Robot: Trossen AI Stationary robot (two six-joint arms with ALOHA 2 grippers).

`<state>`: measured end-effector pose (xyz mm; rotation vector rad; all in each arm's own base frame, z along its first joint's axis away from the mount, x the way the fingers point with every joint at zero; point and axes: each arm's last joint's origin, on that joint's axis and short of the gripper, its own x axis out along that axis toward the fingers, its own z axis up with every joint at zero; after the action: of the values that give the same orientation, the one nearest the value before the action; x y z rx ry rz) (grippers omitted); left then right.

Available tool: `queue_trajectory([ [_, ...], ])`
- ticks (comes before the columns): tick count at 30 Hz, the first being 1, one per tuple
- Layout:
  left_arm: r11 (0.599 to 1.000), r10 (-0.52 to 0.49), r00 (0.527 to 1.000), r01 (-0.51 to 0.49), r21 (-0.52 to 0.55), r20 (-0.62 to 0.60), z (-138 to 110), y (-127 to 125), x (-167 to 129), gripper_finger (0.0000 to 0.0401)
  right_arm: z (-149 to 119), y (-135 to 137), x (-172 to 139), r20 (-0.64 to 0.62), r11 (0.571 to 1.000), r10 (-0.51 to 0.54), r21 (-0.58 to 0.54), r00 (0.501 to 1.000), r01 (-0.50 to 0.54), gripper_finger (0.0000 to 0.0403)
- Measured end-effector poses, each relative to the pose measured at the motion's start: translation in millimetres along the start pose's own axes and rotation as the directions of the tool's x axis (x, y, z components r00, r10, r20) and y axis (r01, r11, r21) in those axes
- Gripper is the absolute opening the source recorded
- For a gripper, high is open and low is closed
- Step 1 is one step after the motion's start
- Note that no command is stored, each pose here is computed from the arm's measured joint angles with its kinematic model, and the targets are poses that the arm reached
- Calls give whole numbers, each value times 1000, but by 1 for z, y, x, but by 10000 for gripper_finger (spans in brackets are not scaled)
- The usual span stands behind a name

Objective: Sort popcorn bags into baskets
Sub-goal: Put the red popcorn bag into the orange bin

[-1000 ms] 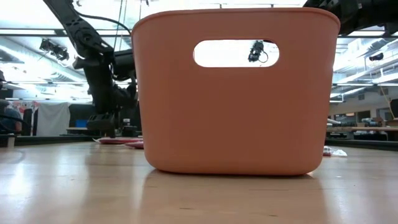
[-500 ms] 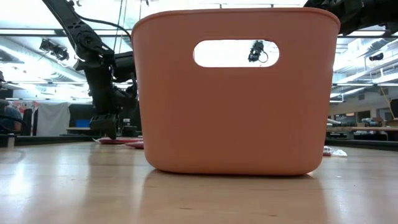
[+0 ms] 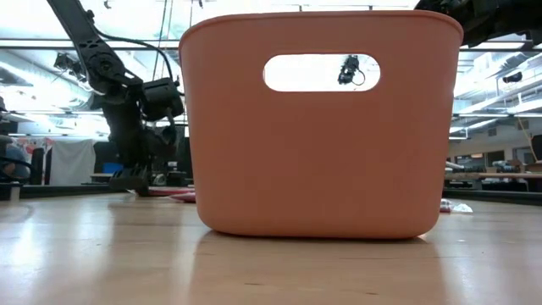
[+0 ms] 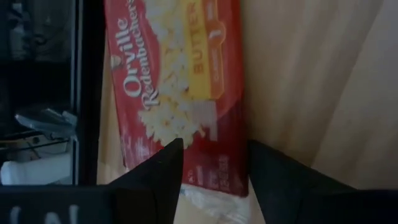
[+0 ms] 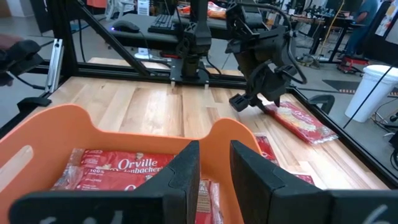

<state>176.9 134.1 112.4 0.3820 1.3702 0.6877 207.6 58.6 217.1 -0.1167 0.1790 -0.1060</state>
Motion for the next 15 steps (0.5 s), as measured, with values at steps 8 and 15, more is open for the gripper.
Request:
queue_trajectory([
  [8,1000,11,1000,-11,-10,-17,-7,-5,2,80,0,0,0,0,1000,0,-1,1000,0,93],
  [15,999,20,1000,-19,-32,17,-2,-4,1,10,0,0,0,0,1000,0,-1,1000,0,93],
])
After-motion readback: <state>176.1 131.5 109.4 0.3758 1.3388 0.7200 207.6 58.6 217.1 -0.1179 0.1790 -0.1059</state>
